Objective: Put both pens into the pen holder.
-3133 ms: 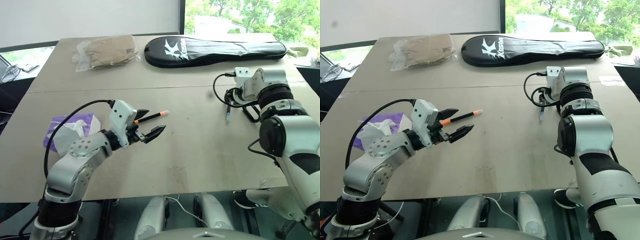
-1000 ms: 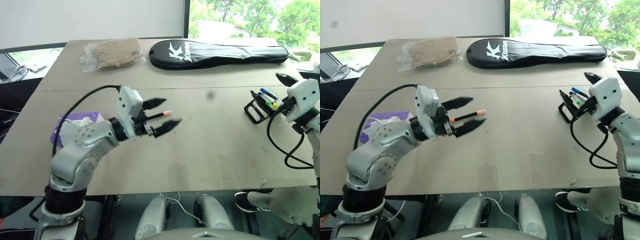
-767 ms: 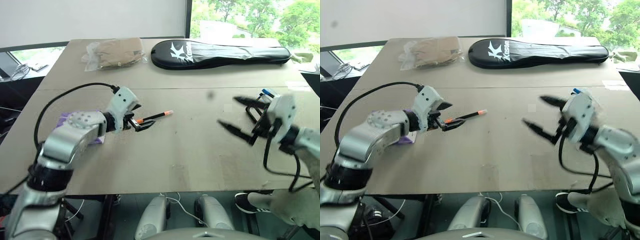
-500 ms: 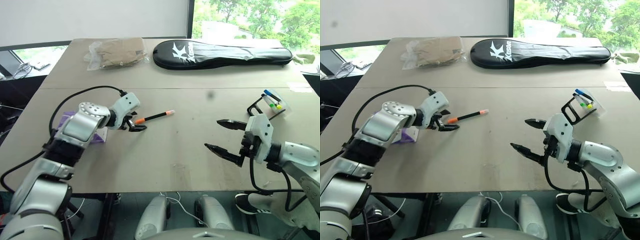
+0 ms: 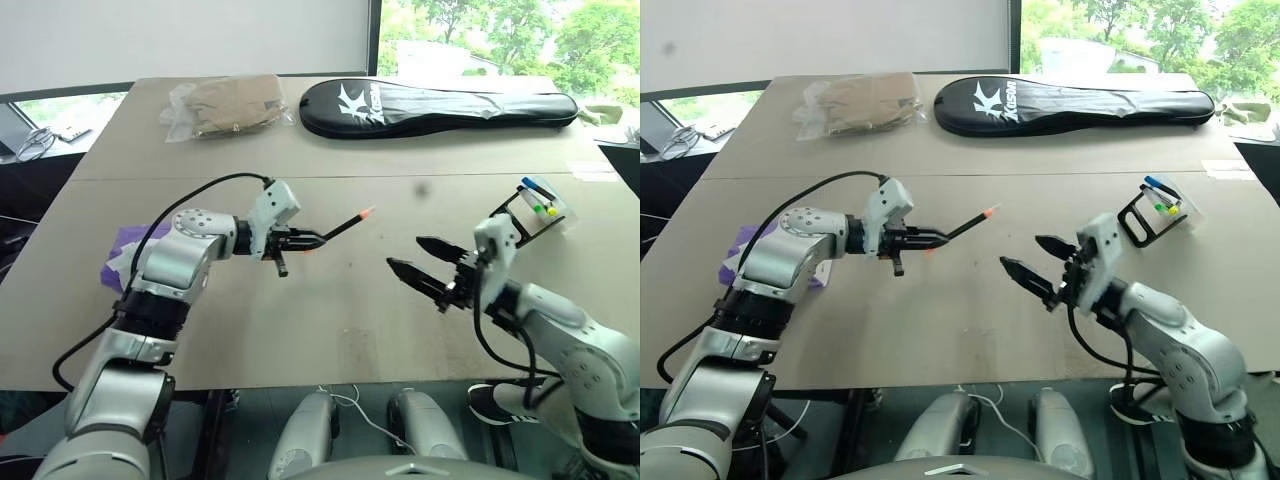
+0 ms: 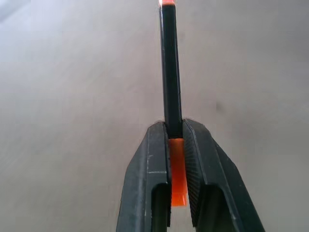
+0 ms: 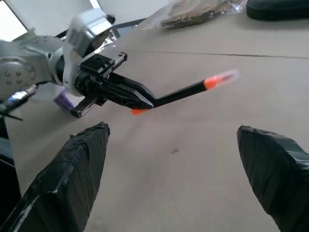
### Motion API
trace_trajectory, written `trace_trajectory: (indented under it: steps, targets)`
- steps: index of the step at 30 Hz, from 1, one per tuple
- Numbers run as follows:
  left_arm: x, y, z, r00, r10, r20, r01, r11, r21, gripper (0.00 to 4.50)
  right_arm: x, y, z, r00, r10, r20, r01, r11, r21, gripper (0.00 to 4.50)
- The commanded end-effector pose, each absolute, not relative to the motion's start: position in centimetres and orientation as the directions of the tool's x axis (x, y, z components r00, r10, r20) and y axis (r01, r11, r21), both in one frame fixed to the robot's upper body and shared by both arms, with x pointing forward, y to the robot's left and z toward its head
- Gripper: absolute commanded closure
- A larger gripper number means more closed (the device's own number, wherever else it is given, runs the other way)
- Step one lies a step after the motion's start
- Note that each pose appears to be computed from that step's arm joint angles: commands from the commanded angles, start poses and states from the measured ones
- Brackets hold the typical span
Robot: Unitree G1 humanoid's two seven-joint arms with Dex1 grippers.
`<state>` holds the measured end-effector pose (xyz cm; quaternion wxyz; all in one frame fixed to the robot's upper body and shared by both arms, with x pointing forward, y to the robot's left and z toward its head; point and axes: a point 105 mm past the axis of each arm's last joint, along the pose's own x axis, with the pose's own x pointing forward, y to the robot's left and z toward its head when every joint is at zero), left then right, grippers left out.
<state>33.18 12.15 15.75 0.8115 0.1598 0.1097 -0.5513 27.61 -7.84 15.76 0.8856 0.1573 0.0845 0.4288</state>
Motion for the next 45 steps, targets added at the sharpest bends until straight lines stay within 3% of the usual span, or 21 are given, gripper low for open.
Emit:
trace_trajectory:
  steps: [1,7,16,22,25,29,33,37,40,45]
  targets:
    - [31.4,10.7,18.4,0.341,-0.904,-0.259,0.935,0.298,0.191,4.41,28.6,-7.0,16.5,0.622,0.783,-0.005,-0.695,0.556,0.455,0.00]
    - [29.2,10.2,18.1,0.291,-0.916,-0.277,0.946,0.231,0.229,4.41,29.6,-6.1,20.5,0.560,0.818,0.131,-0.719,0.402,0.567,0.00]
    - [28.7,10.0,18.5,0.293,-0.920,-0.261,0.940,0.228,0.253,4.50,29.0,-6.1,20.5,0.518,0.849,0.104,-0.720,0.366,0.589,4.35]
    - [28.7,9.8,19.2,0.263,-0.946,-0.192,0.949,0.217,0.228,4.50,28.9,-7.3,20.4,0.565,0.820,0.092,-0.701,0.418,0.578,4.42]
    - [29.6,10.0,20.4,0.313,-0.939,-0.141,0.936,0.281,0.210,3.18,29.7,-9.9,21.6,0.660,0.741,0.119,-0.678,0.520,0.521,4.42]
    - [30.4,10.1,21.2,0.353,-0.929,-0.116,0.925,0.328,0.190,1.30,30.2,-14.3,24.2,0.756,0.644,0.119,-0.646,0.703,0.296,4.42]
    - [29.9,9.1,20.6,0.325,-0.938,-0.117,0.937,0.302,0.177,1.27,30.3,-18.4,28.2,0.812,0.580,0.061,-0.580,0.814,-0.018,4.42]
    - [29.9,8.0,20.0,0.327,-0.938,-0.115,0.934,0.302,0.191,1.27,30.8,-22.9,31.1,0.909,0.415,-0.032,-0.398,0.847,-0.353,4.42]
    - [30.2,7.9,20.1,0.348,-0.932,-0.103,0.924,0.322,0.205,1.27,30.9,-23.8,31.9,0.917,0.397,-0.046,-0.384,0.842,-0.379,4.42]
    - [30.3,7.8,20.1,0.363,-0.926,-0.099,0.913,0.333,0.235,1.27,31.6,-24.7,30.8,0.934,0.342,-0.099,-0.350,0.832,-0.431,4.42]
